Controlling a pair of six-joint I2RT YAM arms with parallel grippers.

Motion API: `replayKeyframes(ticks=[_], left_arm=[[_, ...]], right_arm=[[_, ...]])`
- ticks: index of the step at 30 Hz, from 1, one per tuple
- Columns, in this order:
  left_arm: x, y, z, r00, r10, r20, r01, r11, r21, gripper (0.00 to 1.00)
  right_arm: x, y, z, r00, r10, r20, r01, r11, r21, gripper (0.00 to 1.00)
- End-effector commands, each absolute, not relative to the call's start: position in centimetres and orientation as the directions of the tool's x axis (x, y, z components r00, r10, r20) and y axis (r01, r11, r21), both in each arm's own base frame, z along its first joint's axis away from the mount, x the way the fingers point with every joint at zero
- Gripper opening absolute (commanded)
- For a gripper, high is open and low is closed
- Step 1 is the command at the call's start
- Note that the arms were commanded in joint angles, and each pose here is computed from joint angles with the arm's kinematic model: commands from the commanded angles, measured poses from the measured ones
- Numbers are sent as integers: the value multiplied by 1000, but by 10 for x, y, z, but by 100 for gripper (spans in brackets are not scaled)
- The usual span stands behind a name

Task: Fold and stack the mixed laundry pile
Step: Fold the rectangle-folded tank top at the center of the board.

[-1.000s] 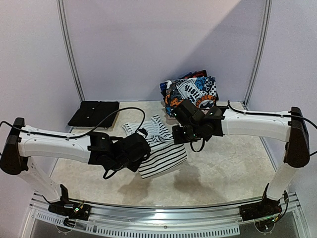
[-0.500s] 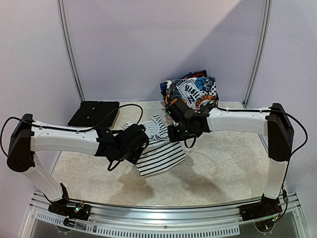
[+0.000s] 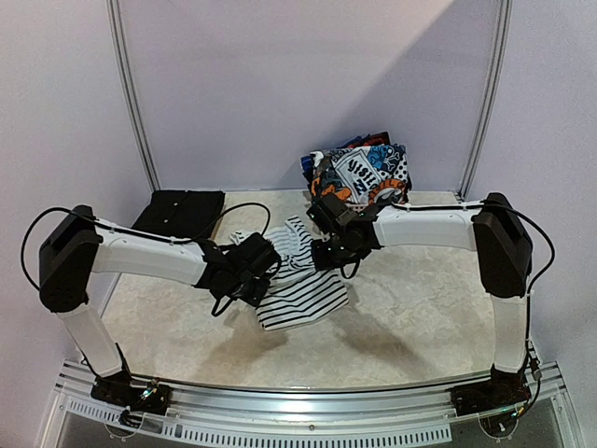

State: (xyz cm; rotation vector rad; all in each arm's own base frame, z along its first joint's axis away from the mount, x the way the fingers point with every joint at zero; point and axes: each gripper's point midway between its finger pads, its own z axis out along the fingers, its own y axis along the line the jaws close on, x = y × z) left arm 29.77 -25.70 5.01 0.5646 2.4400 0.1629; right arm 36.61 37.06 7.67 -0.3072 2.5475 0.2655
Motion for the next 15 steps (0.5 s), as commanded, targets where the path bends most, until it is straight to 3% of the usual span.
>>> replayKeyframes(ticks=[1,5,8,9,13,15], left_arm=[[305,-255,37,-725,434,-535,354,901,250,0],[311,-250,35,-727,430,-536,332,903,273,3],[316,-250,39,-726,418,-545,317,908,275,13],[318,-250,42,-722,416,-553,313,909,275,19],[326,-254,67,-673,410,-616,307,912,271,64],[329,-255,80,-655,405,-638,303,914,270,73]], right_arm=[[382,369,67,-830,-134,-541,-243,961,135,0],[391,371,60,-836,-128,-534,-239,960,143,9],[399,371,60,-842,-110,-528,-224,962,157,23],[401,370,61,-844,-102,-526,-214,964,157,28],[412,363,83,-829,-85,-553,-185,975,127,48],[413,360,102,-813,-77,-577,-184,975,128,53]])
